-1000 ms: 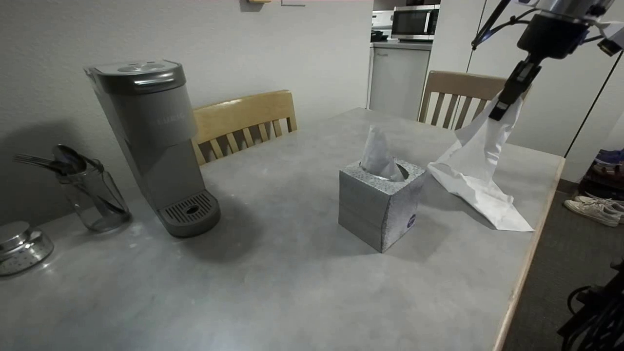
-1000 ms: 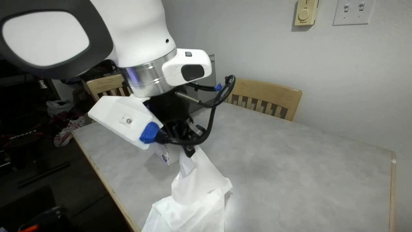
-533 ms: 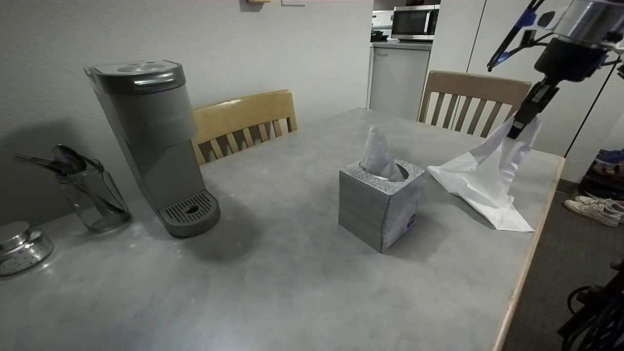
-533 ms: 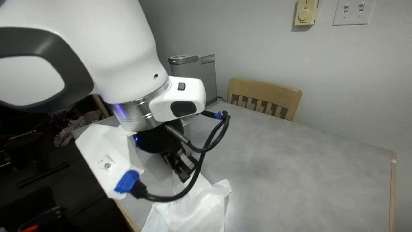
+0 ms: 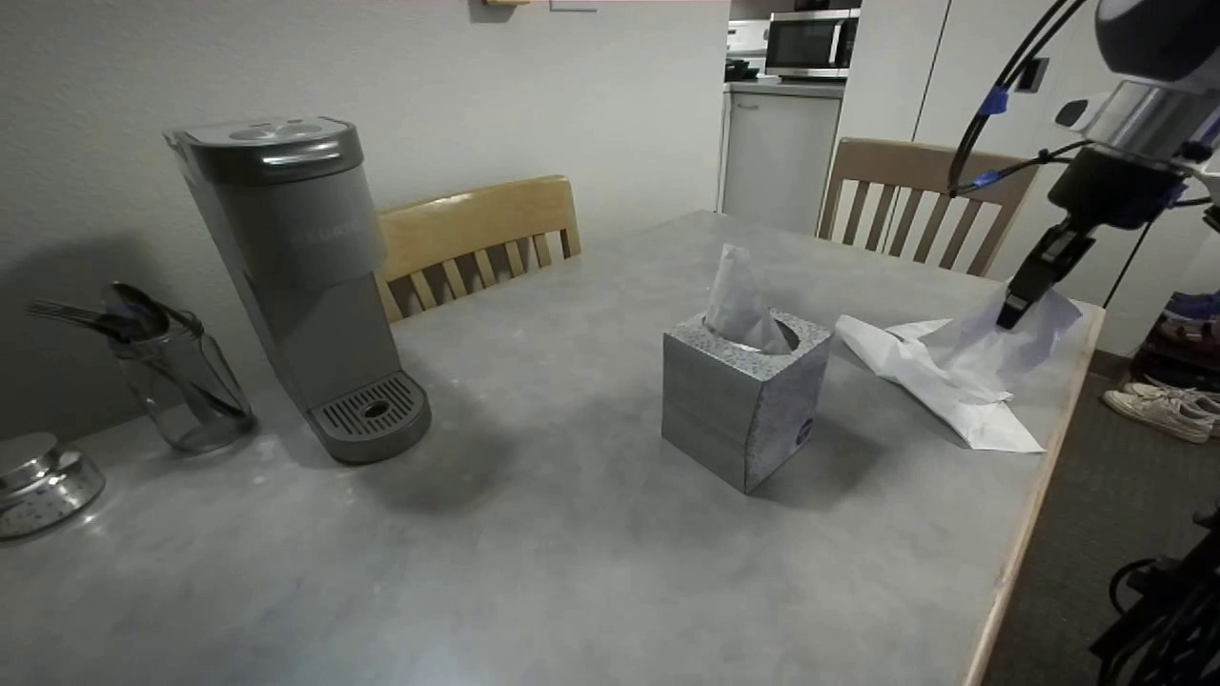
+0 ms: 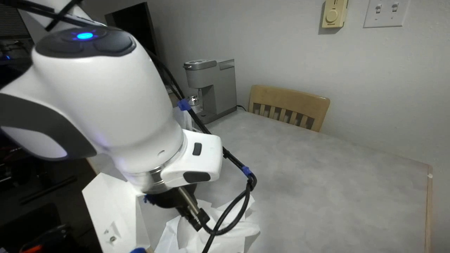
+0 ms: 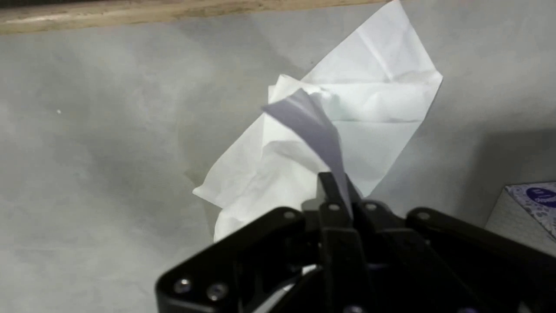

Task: Put a tissue on the table

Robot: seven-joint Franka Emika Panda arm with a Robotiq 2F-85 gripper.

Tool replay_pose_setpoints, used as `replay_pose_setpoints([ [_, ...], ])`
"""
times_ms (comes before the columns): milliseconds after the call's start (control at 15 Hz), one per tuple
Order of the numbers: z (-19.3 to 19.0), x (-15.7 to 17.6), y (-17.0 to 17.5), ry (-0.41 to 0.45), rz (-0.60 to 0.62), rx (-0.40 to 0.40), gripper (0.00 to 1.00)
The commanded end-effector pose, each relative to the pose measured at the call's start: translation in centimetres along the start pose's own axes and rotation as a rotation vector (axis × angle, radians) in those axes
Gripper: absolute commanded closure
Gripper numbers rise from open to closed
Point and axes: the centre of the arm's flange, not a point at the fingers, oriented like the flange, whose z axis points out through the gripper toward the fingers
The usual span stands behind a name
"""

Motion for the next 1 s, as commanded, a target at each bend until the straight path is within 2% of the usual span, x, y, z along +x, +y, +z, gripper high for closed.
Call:
replay_pose_setpoints([
  [0, 2.4, 1.3, 1.1, 0.030, -0.025, 0.004, 1.00],
  [67, 2.3, 1.8, 1.1, 0.040, -0.035, 0.005, 1.00],
  [133, 2.1, 2.3, 1.1, 0.051, -0.046, 0.003, 0.80],
  [800, 1.1, 4.4, 0.9, 0.073, -0.090, -0.014, 0.11],
  [933, 0.2, 4.7, 0.7, 0.079, -0.091, -0.022, 0.01],
])
